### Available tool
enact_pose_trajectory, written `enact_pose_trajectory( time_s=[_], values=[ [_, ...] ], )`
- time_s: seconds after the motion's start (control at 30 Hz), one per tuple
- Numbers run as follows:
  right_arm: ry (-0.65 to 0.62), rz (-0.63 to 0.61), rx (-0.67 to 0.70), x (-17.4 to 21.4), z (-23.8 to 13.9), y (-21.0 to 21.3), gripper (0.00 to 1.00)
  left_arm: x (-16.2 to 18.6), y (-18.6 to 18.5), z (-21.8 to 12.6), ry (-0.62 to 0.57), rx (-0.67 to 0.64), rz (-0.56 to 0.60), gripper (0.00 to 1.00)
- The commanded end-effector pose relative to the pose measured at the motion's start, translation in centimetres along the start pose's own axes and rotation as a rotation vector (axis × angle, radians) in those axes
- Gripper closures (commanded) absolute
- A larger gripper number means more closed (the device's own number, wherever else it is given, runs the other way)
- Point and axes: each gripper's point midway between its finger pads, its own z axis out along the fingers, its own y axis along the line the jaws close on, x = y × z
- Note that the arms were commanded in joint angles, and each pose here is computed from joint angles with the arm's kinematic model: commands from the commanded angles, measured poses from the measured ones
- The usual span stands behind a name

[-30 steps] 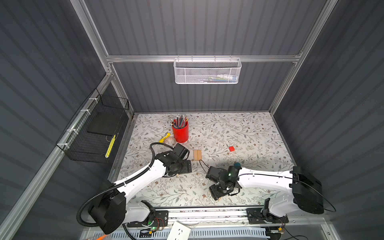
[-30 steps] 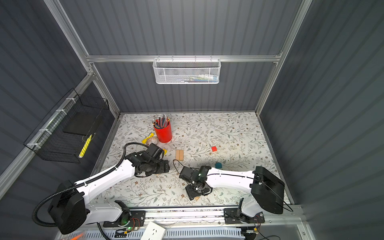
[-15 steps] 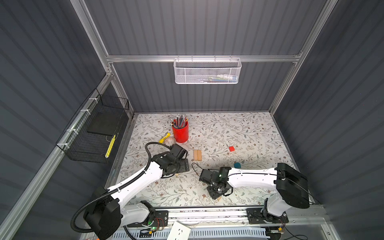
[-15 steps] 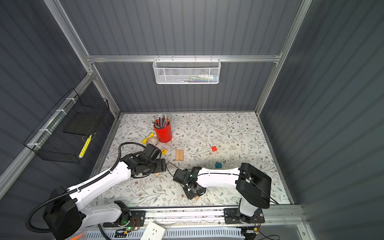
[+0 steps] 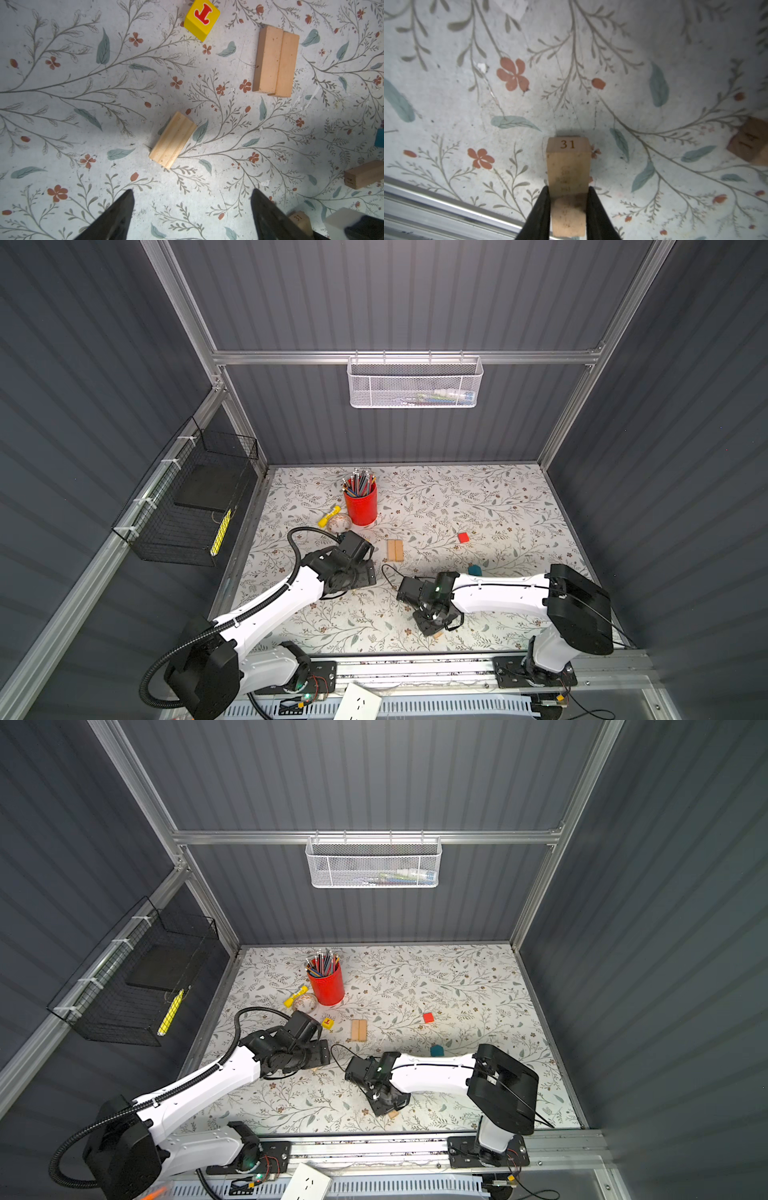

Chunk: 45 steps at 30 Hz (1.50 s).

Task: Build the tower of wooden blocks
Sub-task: 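Carry block 31 with the right gripper and stand it beside the upright pair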

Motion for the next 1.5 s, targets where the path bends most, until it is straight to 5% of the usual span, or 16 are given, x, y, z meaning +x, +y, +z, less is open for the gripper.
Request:
enact_pose_trajectory(
  time_s=[0.0, 0.27, 0.63, 1.47],
  values=[
    [-0.058, 0.087, -0.014, -2.1, -2.6, -1.0, 0.78, -0.6, 0.4, -0.6, -0.029, 0.010, -0.027, 0.12],
    [-0.156, 0.241, -0.101, -9.9, -6.2, -1.5, 0.79, -3.3, -0.3, -1.0, -0.079, 0.081, -0.048, 0.13],
    [-0.199, 0.368, -0.046, -18.9, -5.4, -1.9, 0.81, -6.1, 0.4, -0.2, -0.124, 0.098, -0.096, 0.16],
    [-0.166, 0.496, 0.018, -24.3, -1.0, -2.1, 0.82, -7.2, 2.7, 0.7, -0.123, 0.109, -0.173, 0.19]
  ],
)
